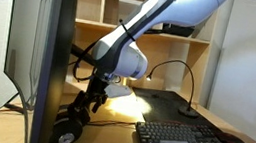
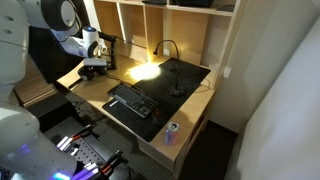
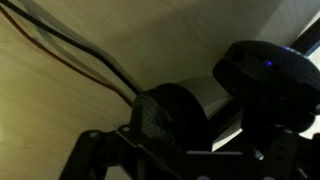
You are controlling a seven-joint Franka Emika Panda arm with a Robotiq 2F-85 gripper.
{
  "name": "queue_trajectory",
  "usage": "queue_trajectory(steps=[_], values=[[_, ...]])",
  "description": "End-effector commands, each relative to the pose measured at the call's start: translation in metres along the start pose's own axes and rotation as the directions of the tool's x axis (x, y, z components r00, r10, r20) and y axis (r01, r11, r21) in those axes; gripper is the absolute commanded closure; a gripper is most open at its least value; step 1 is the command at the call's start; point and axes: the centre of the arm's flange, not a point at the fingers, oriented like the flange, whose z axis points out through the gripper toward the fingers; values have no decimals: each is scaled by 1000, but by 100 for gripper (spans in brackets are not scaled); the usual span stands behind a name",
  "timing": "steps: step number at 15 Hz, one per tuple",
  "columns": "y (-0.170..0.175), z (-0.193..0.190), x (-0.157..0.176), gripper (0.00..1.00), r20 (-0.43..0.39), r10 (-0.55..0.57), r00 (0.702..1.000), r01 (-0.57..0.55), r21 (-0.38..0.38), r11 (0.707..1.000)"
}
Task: Unhang and hang up the headphones on the back of the desktop computer
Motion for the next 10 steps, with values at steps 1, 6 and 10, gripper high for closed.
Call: queue_trajectory(steps=[1,6,10], values=[[5,30,24,0,-79,-8,997,5,-37,999],[3,33,37,0,-135,-57,989,41,-123,992],[-5,46,39,34,-90,-107,990,93,-147,985]])
